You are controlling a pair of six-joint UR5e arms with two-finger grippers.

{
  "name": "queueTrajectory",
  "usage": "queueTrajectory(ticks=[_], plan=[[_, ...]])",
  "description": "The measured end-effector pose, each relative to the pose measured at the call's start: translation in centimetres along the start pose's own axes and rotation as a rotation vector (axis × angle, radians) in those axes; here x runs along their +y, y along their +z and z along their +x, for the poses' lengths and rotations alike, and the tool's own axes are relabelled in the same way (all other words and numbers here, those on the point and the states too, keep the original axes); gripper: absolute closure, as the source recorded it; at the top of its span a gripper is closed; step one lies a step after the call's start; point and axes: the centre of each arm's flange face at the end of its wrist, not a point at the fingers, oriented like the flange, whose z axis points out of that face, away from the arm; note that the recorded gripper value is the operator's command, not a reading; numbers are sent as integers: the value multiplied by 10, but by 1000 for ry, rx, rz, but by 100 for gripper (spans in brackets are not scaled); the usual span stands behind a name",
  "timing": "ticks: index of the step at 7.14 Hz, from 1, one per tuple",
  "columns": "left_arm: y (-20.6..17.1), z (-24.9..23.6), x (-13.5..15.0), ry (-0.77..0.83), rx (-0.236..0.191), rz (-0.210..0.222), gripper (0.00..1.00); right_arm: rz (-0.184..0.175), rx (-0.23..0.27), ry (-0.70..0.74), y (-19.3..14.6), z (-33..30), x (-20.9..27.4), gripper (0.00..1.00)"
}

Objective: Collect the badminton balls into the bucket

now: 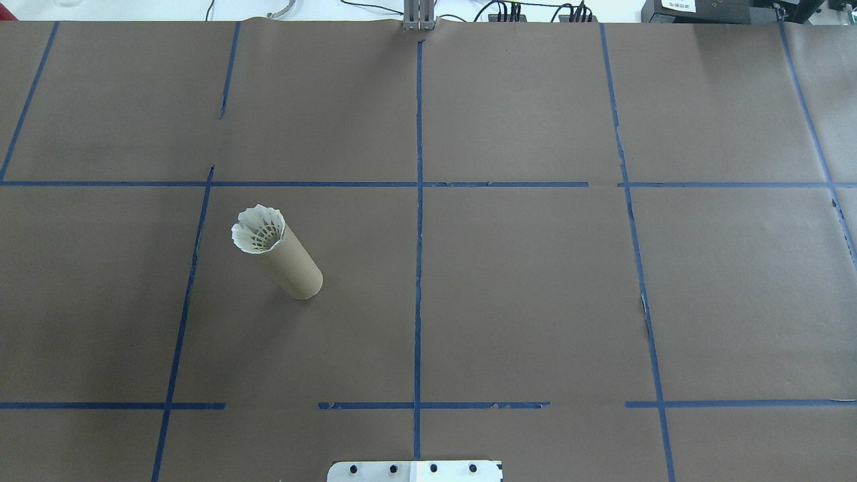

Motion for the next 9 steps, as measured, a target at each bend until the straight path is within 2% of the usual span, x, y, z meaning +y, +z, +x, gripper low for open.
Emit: queueTrajectory(ticks=[2, 9], plan=[[-36, -5, -1, -28, -27, 35, 0, 0, 0, 0, 0, 0, 0, 0], [-54, 7, -3, -6, -31, 69, 0, 0, 0, 0, 0, 0, 0, 0]])
